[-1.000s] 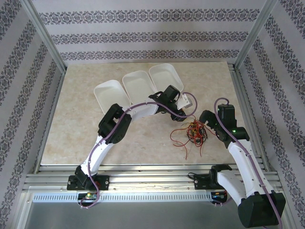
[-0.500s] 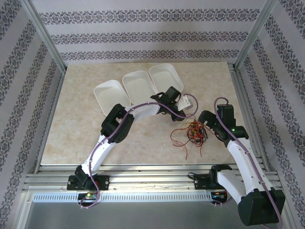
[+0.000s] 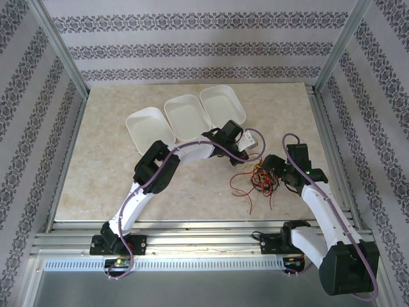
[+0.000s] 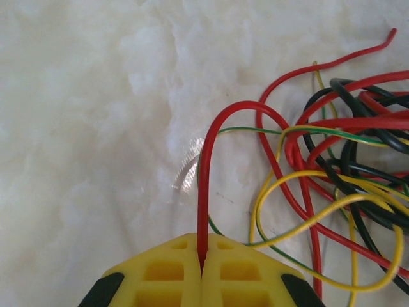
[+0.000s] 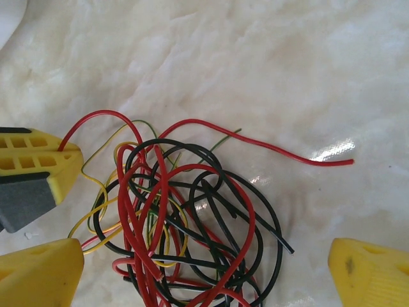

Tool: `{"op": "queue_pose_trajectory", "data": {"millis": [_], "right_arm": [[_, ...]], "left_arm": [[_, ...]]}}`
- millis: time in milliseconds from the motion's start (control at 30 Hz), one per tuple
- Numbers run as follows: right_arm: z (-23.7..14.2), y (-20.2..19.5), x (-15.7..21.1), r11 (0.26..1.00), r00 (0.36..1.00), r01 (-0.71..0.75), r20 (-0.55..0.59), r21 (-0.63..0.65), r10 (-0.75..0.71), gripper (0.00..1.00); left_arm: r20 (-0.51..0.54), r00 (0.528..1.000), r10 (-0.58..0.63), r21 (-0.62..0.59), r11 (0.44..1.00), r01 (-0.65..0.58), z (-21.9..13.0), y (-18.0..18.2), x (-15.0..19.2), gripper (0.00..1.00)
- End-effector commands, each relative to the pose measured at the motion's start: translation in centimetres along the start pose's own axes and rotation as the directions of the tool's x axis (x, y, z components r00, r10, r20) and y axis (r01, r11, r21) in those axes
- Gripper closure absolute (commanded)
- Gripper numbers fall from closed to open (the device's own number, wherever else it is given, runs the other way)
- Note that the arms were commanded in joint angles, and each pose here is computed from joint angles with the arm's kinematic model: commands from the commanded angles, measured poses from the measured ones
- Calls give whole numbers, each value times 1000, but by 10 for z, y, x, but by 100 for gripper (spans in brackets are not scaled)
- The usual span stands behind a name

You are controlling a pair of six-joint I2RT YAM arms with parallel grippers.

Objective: Untangle the cables

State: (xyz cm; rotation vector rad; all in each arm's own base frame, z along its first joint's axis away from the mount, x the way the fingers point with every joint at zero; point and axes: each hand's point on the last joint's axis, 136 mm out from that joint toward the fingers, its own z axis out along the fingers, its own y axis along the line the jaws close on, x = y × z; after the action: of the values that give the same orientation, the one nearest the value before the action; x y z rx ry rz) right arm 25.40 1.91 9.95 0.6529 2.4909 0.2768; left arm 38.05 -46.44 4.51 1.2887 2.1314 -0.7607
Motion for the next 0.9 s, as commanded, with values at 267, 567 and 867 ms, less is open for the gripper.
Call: {"op": "queue_pose_trajectory", "data": {"millis": [267,567,867], "right_arm": [[5,15,3,997,1000,15,-17,-72,-16,13],[4,19,0,996,1000,16,-10,-92,-17,16],[7,18,0,997,1000,5,-8,-83,-5,17]], "left_arm": [[253,967,-18,-75,996,38,-60,-9,-71,100],[365,931,-11,-79,996,42,-91,-17,-101,100],[481,876,29,-85,996,14,-133,-31,-136,100]]}}
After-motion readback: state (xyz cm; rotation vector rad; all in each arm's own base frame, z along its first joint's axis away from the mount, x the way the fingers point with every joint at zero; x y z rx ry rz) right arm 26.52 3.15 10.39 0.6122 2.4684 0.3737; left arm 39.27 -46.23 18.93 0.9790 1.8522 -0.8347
